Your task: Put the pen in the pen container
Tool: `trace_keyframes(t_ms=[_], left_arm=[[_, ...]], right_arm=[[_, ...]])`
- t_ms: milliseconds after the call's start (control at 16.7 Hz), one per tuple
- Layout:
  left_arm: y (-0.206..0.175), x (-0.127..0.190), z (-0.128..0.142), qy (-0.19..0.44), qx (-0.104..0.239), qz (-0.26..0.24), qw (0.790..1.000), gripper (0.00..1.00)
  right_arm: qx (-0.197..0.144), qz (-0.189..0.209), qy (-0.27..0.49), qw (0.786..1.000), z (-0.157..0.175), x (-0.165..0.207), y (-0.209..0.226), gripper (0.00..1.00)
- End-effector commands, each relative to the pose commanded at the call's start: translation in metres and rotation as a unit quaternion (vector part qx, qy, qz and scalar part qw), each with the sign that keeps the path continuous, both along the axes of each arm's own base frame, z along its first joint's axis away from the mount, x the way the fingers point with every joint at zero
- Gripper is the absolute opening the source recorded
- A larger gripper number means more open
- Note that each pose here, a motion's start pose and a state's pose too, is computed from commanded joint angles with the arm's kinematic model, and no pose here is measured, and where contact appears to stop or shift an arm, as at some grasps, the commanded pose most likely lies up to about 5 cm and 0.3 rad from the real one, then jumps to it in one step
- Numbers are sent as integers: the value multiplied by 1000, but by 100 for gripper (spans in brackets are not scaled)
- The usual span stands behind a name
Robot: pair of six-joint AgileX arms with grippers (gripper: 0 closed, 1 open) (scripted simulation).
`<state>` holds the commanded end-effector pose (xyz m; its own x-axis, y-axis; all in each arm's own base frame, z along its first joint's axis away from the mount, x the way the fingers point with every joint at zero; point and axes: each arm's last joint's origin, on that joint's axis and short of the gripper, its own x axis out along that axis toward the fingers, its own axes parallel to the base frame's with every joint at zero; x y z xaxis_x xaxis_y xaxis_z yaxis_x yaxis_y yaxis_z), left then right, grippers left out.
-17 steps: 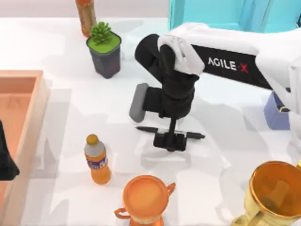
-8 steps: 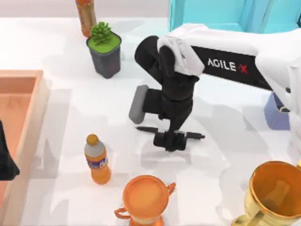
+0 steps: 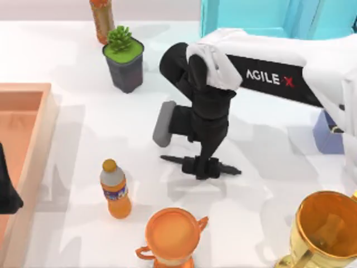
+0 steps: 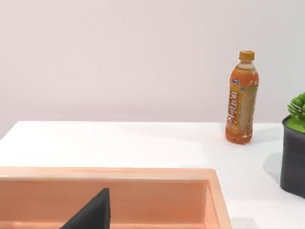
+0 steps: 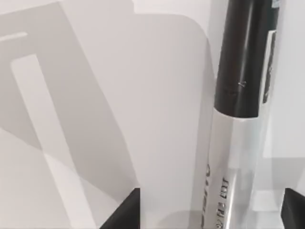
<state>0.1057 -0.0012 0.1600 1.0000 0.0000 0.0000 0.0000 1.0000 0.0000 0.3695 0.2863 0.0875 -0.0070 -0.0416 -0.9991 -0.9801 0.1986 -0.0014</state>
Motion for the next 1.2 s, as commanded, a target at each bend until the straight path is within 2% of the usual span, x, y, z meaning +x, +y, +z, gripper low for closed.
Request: trace_keyframes(t_ms=[60, 180, 360, 540, 720, 900, 1080, 1200], left_arm=[[0, 0, 0, 0, 0, 0, 1000, 100], [0, 0, 0, 0, 0, 0, 1000, 100], [0, 0, 0, 0, 0, 0, 1000, 100], [0, 0, 0, 0, 0, 0, 1000, 100], [0, 0, 0, 0, 0, 0, 1000, 100], [0, 0, 0, 0, 0, 0, 1000, 100], [0, 0, 0, 0, 0, 0, 1000, 100], [0, 0, 0, 0, 0, 0, 1000, 100]], right_arm=[[18, -9, -3, 1000, 27, -4, 0, 0], [23, -10, -10, 1000, 35, -6, 3, 0], [51, -17, -48, 997, 90, -22, 17, 0], [80, -36, -83, 993, 161, -60, 20, 0], [86, -50, -84, 991, 204, -104, 8, 0], [61, -40, -56, 996, 208, -137, 1, 0], [27, -21, -17, 999, 185, -151, 1, 0], [19, -10, -4, 1000, 178, -154, 2, 0]])
